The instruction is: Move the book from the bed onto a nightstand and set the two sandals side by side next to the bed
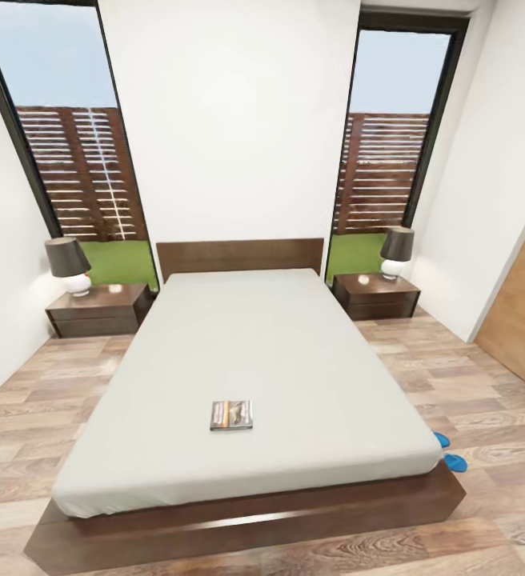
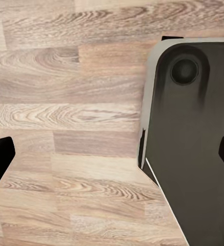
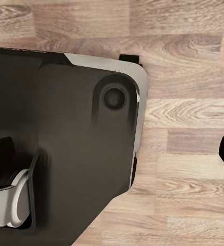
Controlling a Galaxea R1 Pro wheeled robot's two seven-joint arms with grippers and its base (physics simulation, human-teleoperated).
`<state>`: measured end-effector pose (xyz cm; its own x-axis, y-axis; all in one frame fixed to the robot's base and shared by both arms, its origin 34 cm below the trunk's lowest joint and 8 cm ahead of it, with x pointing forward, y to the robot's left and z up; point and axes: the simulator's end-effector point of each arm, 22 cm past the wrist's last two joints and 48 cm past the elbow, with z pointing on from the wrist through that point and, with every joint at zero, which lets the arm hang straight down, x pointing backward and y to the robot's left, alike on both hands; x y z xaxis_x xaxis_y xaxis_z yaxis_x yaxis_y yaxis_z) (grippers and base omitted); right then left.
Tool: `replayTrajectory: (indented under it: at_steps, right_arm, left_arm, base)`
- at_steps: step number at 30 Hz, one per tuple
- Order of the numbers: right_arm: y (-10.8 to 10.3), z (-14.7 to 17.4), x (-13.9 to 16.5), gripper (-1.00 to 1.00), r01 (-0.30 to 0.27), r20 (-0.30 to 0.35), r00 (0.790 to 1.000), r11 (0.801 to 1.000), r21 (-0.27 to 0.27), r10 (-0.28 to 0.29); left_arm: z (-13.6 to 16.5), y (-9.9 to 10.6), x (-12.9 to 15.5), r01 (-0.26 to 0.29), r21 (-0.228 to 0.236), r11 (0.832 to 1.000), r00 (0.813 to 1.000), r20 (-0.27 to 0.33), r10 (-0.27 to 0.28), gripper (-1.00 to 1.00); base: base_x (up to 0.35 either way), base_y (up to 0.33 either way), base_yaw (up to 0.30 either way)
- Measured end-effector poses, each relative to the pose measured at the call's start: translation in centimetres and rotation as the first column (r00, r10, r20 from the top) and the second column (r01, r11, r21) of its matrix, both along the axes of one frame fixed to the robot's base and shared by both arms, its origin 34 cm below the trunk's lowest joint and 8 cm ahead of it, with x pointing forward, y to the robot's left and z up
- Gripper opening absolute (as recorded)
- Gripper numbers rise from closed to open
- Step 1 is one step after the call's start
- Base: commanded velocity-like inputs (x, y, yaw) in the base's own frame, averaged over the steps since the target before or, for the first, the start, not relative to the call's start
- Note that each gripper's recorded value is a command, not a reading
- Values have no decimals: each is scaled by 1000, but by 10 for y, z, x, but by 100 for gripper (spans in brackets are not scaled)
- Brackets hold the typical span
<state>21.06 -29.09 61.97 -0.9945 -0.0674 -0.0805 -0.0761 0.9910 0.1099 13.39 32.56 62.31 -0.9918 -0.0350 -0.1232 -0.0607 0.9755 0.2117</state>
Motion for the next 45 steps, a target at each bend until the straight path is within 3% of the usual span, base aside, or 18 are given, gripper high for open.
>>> replayTrajectory:
  at_steps: [25,45]
  right_arm:
    - [0,0,0,100,-1,0,1000,1000,0,1]
    - [0,0,0,100,-1,0,1000,1000,0,1]
  left_arm:
    - [0,0,0,0,1,1000,1000,-1,0,100]
    - [0,-1,0,0,0,1000,1000,-1,0,100]
  base:
    - [199,-80,0]
    - [71,-5,0]
